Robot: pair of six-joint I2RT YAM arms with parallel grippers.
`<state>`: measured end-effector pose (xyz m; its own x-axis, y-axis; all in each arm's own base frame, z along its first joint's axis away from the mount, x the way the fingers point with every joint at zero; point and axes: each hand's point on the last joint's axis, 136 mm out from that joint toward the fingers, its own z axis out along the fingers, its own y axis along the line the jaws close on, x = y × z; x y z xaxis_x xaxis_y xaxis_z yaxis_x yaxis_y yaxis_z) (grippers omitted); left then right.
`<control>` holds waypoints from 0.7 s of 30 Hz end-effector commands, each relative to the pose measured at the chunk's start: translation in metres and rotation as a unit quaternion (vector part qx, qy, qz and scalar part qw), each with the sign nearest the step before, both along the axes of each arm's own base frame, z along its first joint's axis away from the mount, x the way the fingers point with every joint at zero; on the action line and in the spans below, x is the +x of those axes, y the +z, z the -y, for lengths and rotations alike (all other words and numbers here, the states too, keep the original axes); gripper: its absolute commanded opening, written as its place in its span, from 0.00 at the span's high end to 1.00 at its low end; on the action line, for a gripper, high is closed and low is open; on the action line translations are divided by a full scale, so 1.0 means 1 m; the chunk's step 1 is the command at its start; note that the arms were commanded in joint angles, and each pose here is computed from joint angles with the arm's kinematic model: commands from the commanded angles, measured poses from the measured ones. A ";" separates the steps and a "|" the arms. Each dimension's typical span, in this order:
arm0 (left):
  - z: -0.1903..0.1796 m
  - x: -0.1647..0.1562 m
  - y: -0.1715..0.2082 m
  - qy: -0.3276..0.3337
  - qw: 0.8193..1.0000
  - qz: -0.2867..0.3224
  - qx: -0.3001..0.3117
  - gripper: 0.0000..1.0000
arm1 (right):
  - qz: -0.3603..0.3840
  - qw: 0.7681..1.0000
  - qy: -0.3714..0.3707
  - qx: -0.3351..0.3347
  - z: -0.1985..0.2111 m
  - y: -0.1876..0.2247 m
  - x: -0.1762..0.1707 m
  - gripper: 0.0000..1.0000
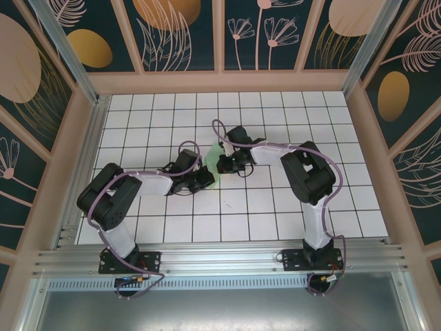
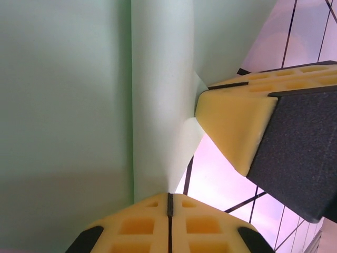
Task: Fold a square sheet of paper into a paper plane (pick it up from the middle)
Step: Fold the triangle a second time at the center of the table.
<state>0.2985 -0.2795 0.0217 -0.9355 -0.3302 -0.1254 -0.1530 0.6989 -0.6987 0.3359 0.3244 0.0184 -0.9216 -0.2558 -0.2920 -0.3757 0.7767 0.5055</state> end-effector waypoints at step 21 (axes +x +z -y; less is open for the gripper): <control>0.005 -0.010 -0.014 -0.006 1.000 -0.021 -0.008 0.89 | -0.025 0.999 -0.002 -0.035 0.007 -0.027 -0.007 0.91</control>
